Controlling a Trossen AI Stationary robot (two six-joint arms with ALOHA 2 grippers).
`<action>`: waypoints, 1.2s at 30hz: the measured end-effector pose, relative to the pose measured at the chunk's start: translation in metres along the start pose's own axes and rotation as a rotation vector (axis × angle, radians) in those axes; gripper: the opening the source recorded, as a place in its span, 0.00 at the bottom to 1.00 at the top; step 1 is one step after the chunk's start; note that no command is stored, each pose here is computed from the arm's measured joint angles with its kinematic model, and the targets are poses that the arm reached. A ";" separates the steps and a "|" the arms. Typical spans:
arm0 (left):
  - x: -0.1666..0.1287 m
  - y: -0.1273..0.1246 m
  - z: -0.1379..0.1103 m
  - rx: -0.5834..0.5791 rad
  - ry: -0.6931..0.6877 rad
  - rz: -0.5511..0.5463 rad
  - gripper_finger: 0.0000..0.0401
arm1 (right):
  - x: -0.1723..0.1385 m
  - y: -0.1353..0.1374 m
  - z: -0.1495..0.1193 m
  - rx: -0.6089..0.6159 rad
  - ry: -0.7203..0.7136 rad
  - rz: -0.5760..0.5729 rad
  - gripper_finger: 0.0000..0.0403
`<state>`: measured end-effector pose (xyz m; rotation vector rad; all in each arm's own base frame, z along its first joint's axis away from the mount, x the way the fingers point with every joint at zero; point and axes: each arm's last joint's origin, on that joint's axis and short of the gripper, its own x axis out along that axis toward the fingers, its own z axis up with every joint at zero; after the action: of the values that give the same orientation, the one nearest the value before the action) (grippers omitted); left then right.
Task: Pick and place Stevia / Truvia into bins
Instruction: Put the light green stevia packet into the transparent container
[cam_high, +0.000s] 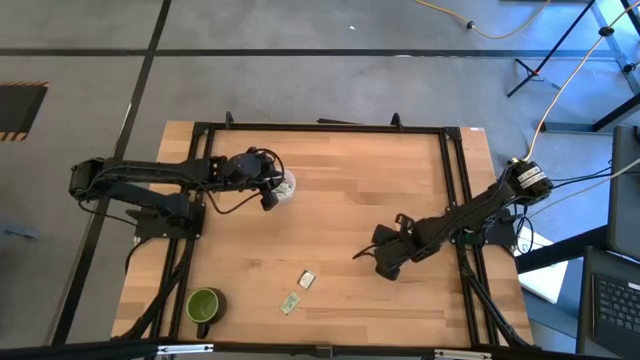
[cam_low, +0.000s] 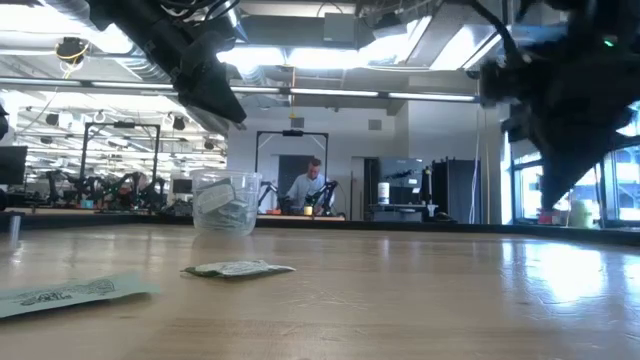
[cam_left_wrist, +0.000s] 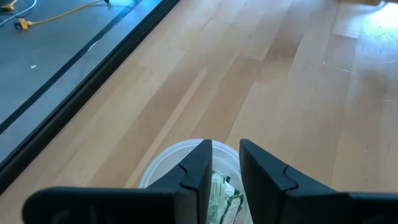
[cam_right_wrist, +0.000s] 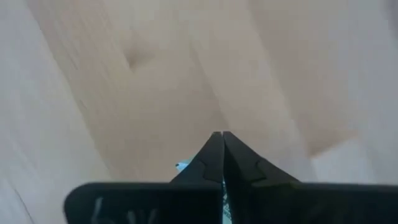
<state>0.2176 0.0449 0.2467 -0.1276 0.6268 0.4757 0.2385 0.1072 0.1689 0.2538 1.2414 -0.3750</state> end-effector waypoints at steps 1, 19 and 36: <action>0.000 0.000 0.000 0.000 0.000 0.000 0.19 | -0.002 0.001 0.003 -0.019 -0.029 -0.006 0.00; 0.019 -0.047 0.008 0.417 -0.189 -0.240 0.24 | -0.037 0.013 0.099 -0.432 -0.795 0.022 0.00; 0.047 -0.107 -0.001 0.724 -0.433 -0.509 0.27 | -0.045 0.008 0.117 -0.675 -0.883 0.536 0.00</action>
<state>0.2999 -0.0315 0.2150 0.4863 0.2897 -0.2321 0.3312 0.0756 0.2479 -0.1639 0.3421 0.3844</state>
